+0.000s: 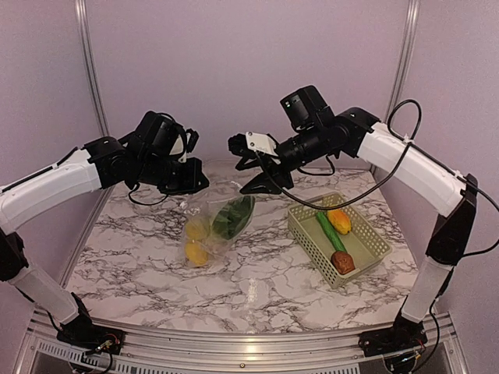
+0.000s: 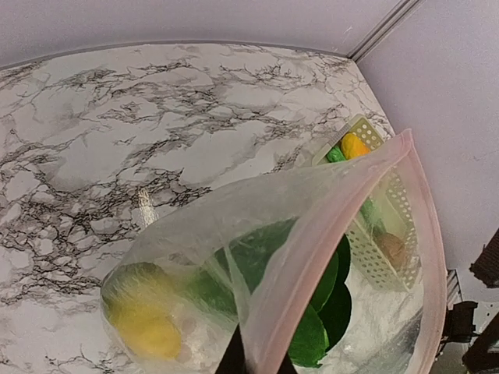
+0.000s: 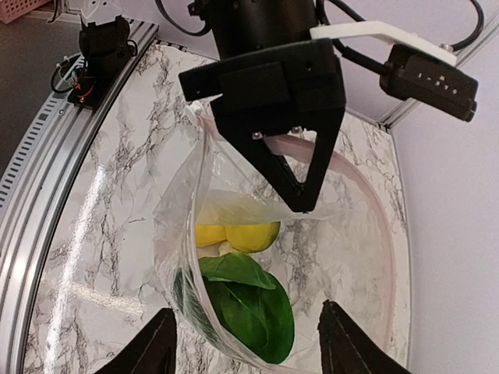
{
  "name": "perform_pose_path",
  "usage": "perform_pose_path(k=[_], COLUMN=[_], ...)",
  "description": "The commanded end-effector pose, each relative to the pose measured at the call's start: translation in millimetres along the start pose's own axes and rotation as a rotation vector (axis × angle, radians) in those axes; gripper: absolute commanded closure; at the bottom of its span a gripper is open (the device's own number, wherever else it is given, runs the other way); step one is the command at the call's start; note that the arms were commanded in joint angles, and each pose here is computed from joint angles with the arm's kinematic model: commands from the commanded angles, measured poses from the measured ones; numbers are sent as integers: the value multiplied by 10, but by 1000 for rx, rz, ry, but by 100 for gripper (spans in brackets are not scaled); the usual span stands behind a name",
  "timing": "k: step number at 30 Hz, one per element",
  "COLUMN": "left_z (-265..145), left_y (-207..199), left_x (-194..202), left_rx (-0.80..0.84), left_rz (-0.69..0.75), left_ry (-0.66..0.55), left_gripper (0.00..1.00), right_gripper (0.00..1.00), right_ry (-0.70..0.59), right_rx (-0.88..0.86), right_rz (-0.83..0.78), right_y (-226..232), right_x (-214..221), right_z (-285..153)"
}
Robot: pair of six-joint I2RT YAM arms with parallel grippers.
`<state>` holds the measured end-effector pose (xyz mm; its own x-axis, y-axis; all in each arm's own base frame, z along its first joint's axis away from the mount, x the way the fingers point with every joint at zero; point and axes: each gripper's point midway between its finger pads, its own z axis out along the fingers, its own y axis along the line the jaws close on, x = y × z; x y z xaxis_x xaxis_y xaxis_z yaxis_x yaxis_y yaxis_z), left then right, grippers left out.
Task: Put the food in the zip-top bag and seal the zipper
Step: Adjust the zipper food storage bag at the center of the board.
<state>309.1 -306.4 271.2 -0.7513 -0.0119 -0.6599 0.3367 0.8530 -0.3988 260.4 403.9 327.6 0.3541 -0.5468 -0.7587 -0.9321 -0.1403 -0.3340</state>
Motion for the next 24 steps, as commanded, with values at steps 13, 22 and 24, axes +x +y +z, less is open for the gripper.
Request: perform_pose_path(k=[13, 22, 24], left_z=[-189, -327, -316], left_y=[-71, 67, 56], left_x=[186, 334, 320], left_rx=[53, -1, -2], left_rz=[47, 94, 106], left_ry=[97, 159, 162], left_gripper=[78, 79, 82], right_gripper=[80, 95, 98], right_ry=[173, 136, 133], right_rx=[-151, -135, -136], right_rz=[-141, -145, -142], right_y=[379, 339, 334], right_x=[299, 169, 160], right_z=[333, 297, 297])
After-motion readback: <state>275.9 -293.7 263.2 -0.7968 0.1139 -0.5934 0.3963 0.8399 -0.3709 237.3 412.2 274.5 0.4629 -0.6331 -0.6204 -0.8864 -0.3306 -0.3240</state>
